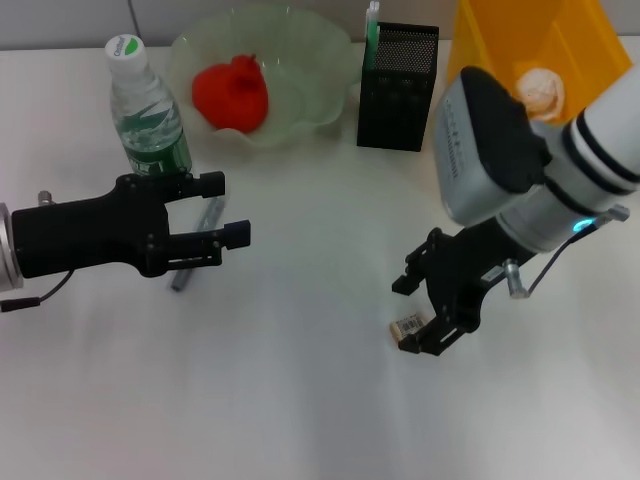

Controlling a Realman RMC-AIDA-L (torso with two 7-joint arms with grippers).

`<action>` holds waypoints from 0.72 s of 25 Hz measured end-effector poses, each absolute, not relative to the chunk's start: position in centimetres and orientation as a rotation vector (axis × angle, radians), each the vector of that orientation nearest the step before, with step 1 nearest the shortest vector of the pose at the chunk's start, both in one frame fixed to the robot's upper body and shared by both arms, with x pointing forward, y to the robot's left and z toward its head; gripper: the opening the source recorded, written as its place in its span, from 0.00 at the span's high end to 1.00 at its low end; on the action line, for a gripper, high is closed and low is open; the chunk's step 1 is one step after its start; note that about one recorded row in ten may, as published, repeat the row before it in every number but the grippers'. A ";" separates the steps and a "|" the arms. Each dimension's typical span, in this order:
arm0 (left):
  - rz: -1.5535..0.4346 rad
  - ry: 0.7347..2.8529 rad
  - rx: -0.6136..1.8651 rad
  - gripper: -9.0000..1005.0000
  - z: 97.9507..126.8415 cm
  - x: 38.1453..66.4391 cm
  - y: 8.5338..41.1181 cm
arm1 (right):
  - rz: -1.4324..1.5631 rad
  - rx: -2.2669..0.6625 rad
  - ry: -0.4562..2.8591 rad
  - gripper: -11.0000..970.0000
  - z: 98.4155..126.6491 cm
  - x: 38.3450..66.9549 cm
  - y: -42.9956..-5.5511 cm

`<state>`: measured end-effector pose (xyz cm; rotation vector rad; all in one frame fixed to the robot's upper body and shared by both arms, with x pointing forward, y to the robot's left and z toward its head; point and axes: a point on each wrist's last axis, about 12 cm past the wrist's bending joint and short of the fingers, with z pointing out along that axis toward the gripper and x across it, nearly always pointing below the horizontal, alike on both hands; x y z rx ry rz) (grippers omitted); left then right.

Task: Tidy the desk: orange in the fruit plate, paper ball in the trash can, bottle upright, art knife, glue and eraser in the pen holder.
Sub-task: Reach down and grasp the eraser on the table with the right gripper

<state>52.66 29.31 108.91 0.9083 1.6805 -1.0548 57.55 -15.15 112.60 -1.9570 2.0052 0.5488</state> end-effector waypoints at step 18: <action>-1.057 1.678 0.908 0.20 108.9 52.7 29.1 | 0.503 -2.011 1.981 0.53 110.7 57.3 -14.8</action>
